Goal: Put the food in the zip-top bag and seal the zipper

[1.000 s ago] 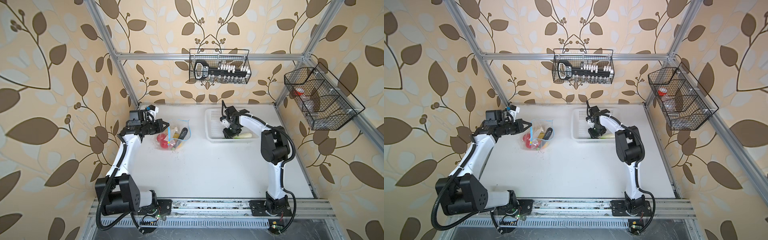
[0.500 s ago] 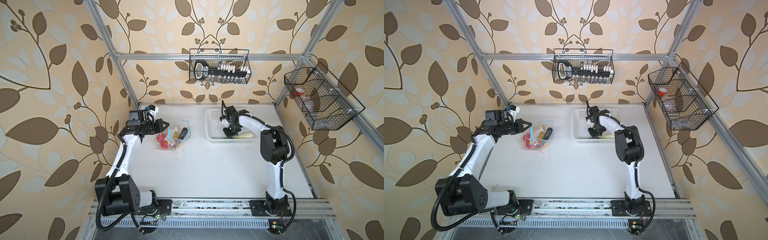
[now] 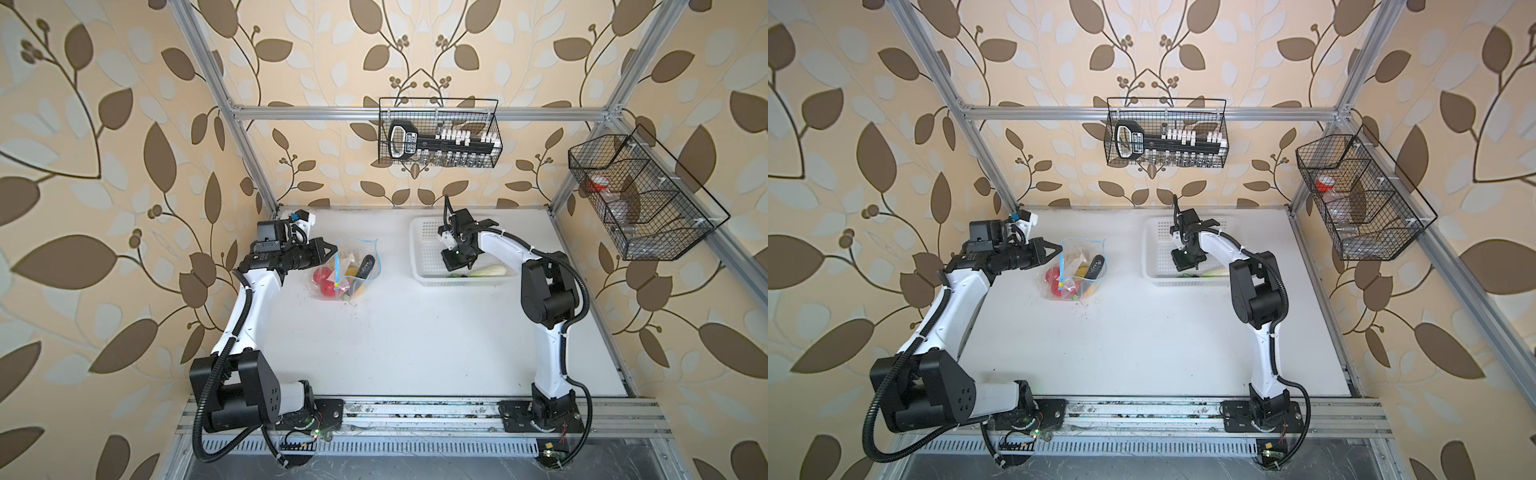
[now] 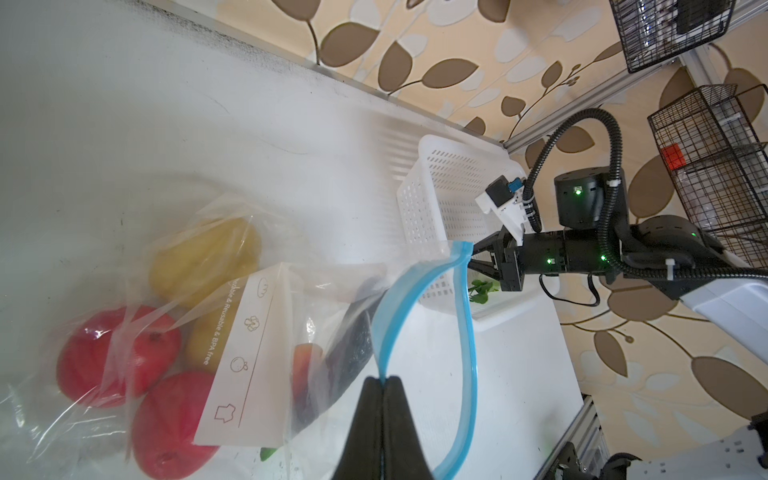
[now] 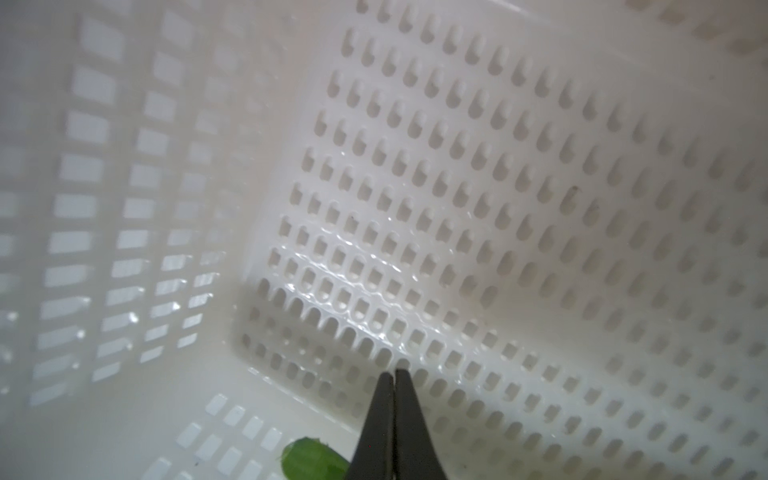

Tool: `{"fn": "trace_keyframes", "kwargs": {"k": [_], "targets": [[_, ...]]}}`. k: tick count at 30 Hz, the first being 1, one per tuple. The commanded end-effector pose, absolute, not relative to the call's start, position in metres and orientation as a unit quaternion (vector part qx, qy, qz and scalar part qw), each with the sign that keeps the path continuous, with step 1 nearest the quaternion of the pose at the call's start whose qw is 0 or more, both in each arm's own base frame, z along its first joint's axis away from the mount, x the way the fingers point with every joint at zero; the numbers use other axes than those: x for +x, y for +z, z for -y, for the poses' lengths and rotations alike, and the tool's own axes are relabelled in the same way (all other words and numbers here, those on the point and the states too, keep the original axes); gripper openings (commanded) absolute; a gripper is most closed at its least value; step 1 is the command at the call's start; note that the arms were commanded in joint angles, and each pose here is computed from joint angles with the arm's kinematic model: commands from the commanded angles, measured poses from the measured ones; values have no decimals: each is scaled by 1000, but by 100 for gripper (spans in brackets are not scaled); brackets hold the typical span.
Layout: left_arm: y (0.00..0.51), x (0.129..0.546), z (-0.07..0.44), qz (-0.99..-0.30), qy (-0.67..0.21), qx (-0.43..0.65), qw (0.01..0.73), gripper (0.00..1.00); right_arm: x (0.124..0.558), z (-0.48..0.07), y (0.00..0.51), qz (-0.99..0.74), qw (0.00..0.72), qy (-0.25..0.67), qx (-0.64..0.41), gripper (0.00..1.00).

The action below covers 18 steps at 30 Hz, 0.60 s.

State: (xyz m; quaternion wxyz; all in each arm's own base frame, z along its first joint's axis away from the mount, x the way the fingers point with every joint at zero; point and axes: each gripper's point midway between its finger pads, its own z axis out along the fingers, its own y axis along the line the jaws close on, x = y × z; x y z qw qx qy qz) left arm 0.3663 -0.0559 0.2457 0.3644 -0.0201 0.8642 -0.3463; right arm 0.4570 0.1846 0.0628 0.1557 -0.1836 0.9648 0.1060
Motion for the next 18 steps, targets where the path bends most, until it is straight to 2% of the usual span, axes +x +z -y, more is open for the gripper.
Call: {"fn": "trace_keyframes", "kwargs": {"k": [1,6,7,10,14,18], "targets": [[259,362,54,-855,-347,-13,385,0,471,-206,112,-945,218,175,-168,0],[259,362,54,-854,-348,-14,386,0,472,-204,129,-946,224,165,-167,0],[259,362,54,-854,-348,-13,386,0,470,-197,130,-951,218,143,-167,4],[258,362,54,-855,-349,-15,384,0,466,-171,130,-963,211,70,-153,28],[258,362,54,-854,-350,-14,384,0,454,-135,132,-977,191,7,-98,49],[259,362,55,-853,-353,-12,384,0,443,-108,132,-979,203,-15,0,82]]}}
